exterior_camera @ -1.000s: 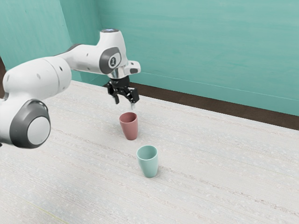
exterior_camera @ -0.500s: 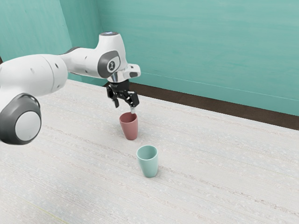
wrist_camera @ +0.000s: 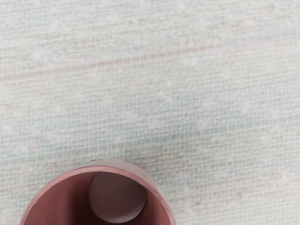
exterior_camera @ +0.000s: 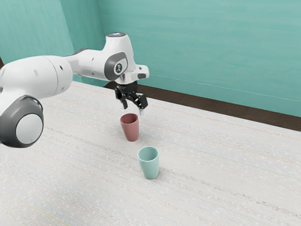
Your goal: Place the left cup onto the right cup
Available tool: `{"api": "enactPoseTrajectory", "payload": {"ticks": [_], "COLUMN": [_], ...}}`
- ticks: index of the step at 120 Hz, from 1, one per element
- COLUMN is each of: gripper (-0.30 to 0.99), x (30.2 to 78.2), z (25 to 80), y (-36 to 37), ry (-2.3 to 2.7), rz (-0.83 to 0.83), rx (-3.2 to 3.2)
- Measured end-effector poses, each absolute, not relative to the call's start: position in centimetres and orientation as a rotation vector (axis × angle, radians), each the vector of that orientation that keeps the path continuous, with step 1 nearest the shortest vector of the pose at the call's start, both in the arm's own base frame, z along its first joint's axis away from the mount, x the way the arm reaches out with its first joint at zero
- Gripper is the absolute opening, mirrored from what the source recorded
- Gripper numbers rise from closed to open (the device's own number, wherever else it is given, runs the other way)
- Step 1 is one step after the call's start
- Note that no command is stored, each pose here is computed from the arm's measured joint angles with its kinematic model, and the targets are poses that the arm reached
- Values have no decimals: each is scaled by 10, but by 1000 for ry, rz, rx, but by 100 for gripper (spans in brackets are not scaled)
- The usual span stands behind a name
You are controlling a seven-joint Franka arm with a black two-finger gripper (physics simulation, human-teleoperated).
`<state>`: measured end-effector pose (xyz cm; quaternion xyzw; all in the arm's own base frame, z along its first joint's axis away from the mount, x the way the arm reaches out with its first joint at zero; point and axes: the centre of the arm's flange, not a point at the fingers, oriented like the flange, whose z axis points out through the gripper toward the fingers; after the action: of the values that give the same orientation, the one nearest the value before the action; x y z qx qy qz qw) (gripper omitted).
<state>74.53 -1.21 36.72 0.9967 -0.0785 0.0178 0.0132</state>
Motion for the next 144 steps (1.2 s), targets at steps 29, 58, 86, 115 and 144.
{"api": "enactPoseTrajectory", "payload": {"ticks": [29, 58, 86, 115, 144], "gripper": [69, 69, 69, 69, 69], "x": [745, 742, 744, 745, 747], "z": [359, 342, 337, 330, 321], "y": [-13, -16, -18, -19, -18], "ry": [-240, -238, -238, -237, -234], "rz": [42, 28, 42, 39, 29], "rx": [3103, 3102, 3101, 3099, 3098]}}
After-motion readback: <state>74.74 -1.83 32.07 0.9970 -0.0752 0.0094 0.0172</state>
